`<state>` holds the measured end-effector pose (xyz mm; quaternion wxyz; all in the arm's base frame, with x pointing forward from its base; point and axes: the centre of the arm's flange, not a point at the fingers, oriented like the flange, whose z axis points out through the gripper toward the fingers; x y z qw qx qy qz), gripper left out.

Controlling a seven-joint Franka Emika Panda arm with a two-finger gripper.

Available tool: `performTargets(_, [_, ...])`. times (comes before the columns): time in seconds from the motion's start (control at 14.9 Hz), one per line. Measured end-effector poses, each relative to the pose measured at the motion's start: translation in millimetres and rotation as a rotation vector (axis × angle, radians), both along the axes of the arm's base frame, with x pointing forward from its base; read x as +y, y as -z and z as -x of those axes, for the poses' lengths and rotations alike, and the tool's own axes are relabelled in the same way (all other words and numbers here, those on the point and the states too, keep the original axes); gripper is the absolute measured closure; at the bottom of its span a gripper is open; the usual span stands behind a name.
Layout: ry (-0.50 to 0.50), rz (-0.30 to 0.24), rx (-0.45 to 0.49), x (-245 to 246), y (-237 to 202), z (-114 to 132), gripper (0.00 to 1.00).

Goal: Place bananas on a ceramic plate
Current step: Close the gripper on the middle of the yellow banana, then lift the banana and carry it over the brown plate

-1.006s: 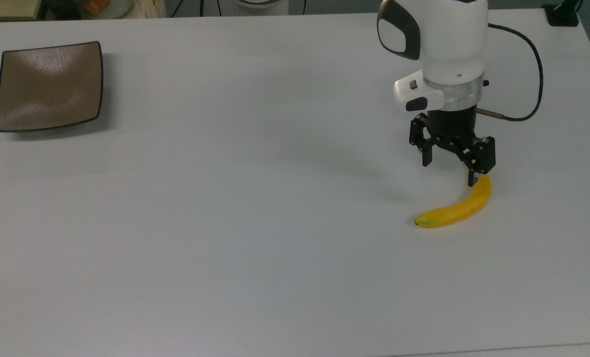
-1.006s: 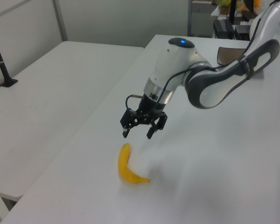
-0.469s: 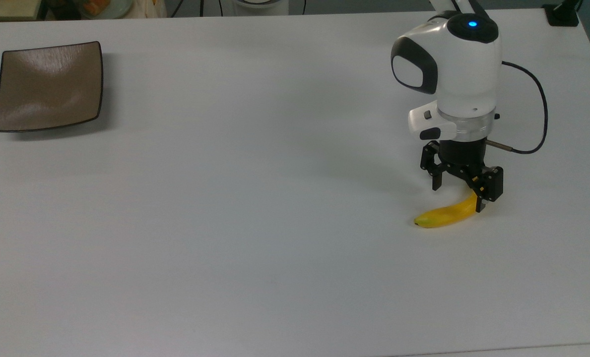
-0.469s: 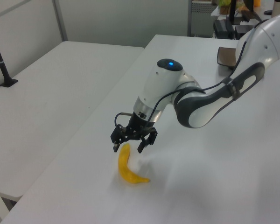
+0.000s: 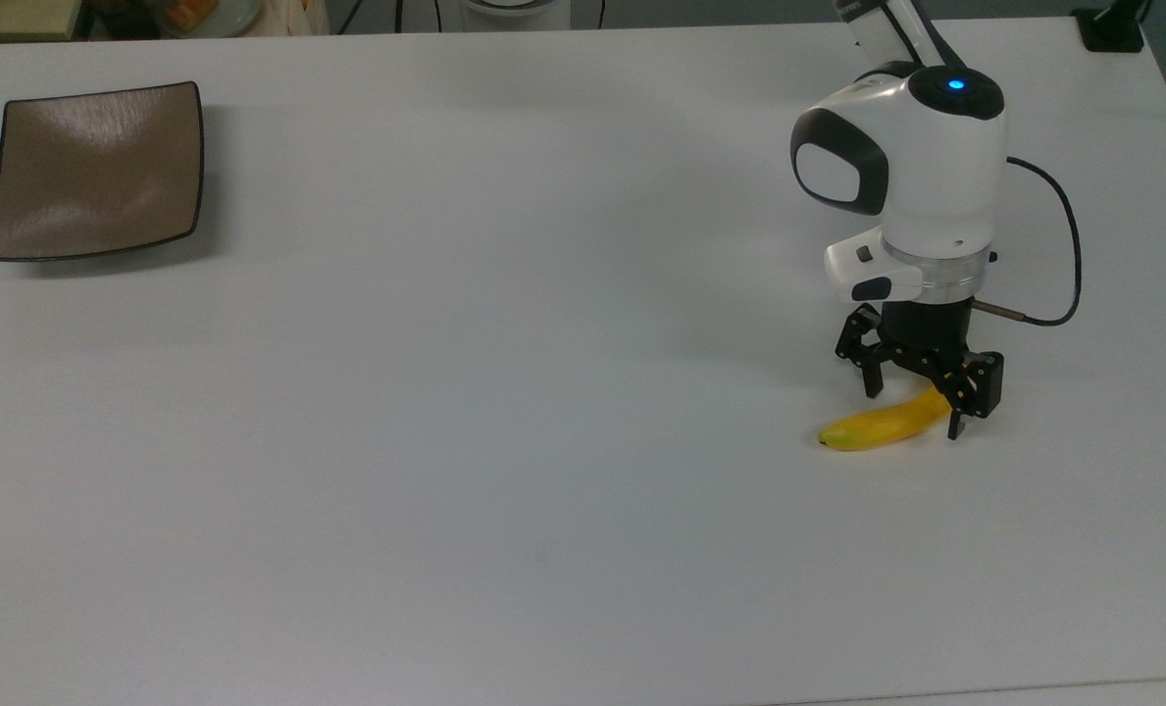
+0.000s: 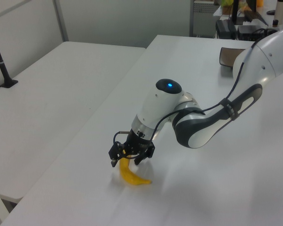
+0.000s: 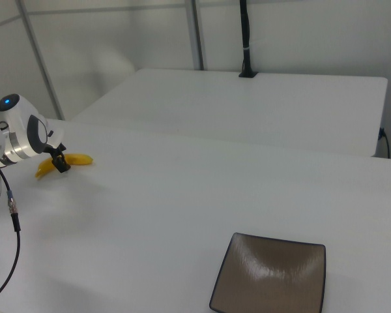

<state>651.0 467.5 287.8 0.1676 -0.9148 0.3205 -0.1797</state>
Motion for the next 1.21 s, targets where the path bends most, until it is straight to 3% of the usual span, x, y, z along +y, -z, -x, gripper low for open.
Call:
performTargets(0.2, [-0.005, -0.007, -0.011, 2, -1, 0, 0.37])
performTargets(0.34, [-0.004, -0.008, -0.014, 1, -2, -1, 0.66])
performTargets(0.94, [-0.017, 0.006, -0.053, -14, -21, -14, 0.67])
performTargets(1.21, [-0.086, 0.049, -0.070, -37, -44, -21, 0.67])
